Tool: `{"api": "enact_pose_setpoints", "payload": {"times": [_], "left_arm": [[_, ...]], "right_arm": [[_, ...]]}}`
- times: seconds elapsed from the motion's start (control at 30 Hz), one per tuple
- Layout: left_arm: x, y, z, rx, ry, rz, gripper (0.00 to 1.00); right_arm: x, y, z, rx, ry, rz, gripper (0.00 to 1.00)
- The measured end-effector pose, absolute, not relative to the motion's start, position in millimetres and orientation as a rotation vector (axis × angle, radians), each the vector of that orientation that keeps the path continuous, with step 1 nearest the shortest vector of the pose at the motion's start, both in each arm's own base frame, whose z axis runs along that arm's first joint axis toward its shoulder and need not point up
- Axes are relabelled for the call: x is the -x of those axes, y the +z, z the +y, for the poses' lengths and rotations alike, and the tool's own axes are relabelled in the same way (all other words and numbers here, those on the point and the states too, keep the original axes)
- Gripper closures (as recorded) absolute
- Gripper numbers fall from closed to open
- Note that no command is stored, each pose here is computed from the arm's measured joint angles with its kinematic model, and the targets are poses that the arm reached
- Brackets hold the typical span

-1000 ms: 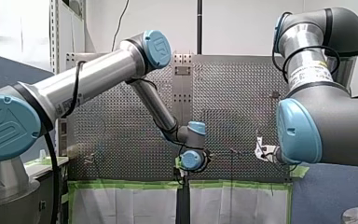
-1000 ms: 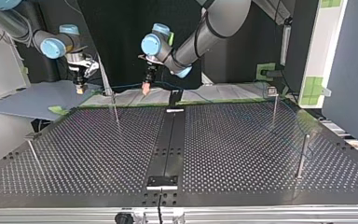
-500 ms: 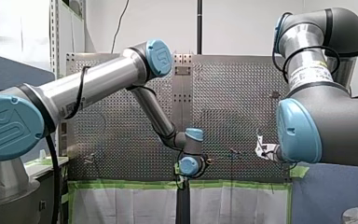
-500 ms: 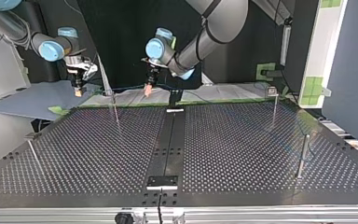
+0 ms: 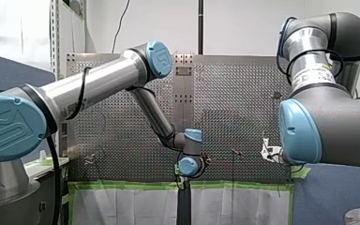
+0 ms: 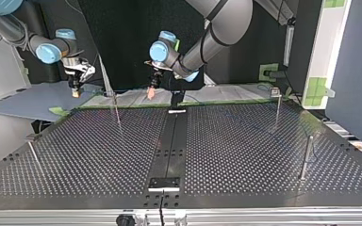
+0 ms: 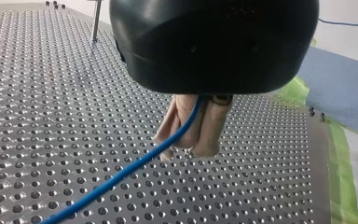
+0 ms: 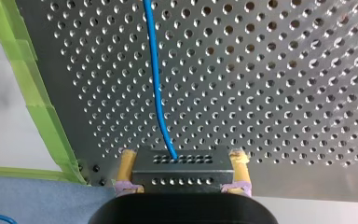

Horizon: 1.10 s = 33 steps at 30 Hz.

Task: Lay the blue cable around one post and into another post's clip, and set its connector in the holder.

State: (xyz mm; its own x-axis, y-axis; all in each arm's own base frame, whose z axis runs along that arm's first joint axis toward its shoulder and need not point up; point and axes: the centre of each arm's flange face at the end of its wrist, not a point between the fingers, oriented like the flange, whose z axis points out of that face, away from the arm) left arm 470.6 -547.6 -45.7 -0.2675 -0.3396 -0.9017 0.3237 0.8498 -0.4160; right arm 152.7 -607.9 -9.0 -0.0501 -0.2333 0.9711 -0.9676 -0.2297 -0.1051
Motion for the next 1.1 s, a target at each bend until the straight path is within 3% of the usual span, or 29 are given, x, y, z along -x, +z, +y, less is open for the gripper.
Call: {"api": "enact_pose_setpoints", "payload": {"times": [0.6,1.1], "left_arm": [[-475.3,-33.6,-562.0,-0.021,-0.635,1.688,1.0],[-463.6,-39.6,-561.3,-0.098,-0.55,1.731,1.0]], "right_arm": [[-143.1,-0.5,-625.6,-1.509,1.321,-1.312,1.0],[-141.6,-11.3,-623.3,-1.521,1.306,-1.323,1.0]]}}
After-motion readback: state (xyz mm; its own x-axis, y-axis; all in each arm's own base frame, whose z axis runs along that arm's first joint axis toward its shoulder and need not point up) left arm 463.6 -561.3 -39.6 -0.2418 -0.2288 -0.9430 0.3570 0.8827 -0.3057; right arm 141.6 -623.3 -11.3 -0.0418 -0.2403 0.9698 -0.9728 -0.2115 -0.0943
